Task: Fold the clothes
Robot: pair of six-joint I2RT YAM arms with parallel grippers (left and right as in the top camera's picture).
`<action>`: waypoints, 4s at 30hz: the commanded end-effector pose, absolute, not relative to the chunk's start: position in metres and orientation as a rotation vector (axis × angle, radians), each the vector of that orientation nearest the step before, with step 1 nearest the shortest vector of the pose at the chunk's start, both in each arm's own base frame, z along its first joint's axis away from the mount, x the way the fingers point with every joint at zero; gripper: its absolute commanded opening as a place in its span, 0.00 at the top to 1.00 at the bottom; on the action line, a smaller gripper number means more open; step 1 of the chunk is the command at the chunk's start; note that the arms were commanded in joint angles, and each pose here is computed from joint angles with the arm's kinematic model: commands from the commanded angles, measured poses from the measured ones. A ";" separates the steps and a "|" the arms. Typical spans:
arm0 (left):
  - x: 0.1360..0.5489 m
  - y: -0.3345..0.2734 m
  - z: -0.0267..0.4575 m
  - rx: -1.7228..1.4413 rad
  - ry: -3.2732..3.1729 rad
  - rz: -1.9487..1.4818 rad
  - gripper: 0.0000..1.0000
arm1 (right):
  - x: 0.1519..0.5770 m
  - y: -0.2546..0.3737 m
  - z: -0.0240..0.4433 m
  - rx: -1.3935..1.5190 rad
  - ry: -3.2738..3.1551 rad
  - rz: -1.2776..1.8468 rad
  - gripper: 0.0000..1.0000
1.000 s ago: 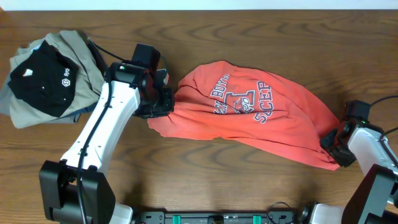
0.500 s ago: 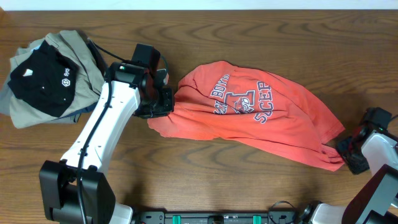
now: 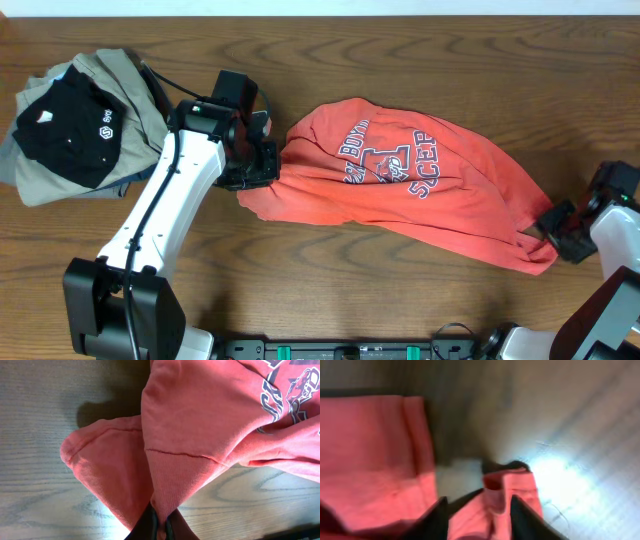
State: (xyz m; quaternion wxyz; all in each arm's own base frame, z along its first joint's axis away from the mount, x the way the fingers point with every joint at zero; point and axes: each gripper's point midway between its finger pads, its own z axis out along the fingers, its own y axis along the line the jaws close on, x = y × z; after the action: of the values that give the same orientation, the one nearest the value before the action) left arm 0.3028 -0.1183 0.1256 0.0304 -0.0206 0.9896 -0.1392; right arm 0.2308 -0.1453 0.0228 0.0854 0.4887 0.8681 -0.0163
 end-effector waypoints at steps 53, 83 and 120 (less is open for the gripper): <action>0.352 -0.081 0.276 -0.163 2.596 -0.553 0.94 | 0.284 -0.166 0.255 1.079 2.455 -0.034 0.99; 0.375 -0.068 0.417 -0.069 2.135 -0.641 0.94 | 0.343 -0.141 0.389 0.674 2.297 0.027 0.99; 0.431 -0.078 0.350 0.002 2.451 -0.667 0.94 | 0.415 -0.228 0.307 0.912 2.346 -0.281 0.99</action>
State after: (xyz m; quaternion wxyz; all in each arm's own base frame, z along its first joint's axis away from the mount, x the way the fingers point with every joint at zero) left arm 0.4363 -0.0652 0.3954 0.3652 -0.0350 0.8942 -0.2565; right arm 0.4296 -0.1991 0.3630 0.3893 0.3244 0.8619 -0.0210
